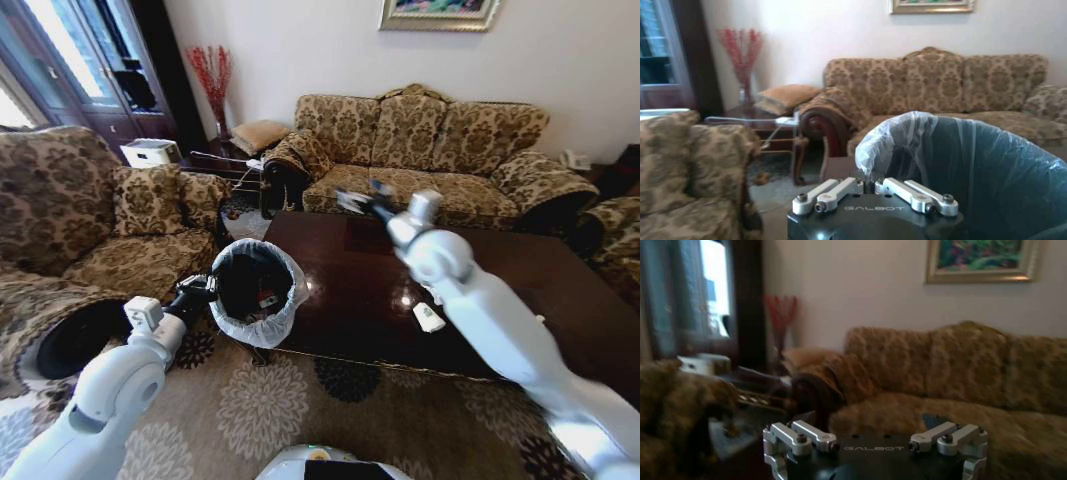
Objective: Move to the front of the table and place the trash on the table into the trash bin.
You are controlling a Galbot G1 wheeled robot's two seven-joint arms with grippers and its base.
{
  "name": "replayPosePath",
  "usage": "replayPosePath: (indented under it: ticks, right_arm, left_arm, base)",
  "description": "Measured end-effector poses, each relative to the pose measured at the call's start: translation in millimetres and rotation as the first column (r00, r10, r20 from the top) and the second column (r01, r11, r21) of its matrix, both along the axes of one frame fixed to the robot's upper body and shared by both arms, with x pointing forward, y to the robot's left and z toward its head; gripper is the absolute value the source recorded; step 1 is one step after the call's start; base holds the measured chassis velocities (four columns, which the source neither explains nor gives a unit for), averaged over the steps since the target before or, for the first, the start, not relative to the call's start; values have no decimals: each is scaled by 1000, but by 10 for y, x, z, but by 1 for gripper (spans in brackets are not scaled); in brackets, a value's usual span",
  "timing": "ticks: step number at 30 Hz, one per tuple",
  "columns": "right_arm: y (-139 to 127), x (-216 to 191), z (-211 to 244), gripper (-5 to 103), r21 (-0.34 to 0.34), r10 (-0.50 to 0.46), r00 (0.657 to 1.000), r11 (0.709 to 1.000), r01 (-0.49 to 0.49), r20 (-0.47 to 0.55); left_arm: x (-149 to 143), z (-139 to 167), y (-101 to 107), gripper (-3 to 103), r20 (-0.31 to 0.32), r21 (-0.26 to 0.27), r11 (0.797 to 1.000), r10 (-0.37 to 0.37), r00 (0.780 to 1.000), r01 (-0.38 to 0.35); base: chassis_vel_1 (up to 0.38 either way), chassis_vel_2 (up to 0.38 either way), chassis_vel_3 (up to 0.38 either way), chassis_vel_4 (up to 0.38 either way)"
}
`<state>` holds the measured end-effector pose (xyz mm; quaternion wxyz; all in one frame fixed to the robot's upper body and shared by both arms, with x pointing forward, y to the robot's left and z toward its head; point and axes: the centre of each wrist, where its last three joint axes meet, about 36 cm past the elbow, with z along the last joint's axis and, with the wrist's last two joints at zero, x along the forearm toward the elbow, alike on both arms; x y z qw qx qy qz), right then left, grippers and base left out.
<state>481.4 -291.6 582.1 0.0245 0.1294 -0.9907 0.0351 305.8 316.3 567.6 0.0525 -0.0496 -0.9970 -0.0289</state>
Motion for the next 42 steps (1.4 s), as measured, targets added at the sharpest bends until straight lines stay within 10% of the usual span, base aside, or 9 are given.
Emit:
replayPosePath:
  ticks: [7,42]
  right_arm:
    - [-374,-597,-800,100,-46,-119,990,992,116,-69]
    - [51,-1076,-1363,100,-30,-129,983,992,126,-133]
  left_arm:
    - [-17,-9,-10,2,8,-8,1000,-3,1000,3]
    - [-368,4,-223,2,24,-105,993,-59,998,61]
  base:
    - [-98,-99,-96,-89]
    - [-179,-179,134,125]
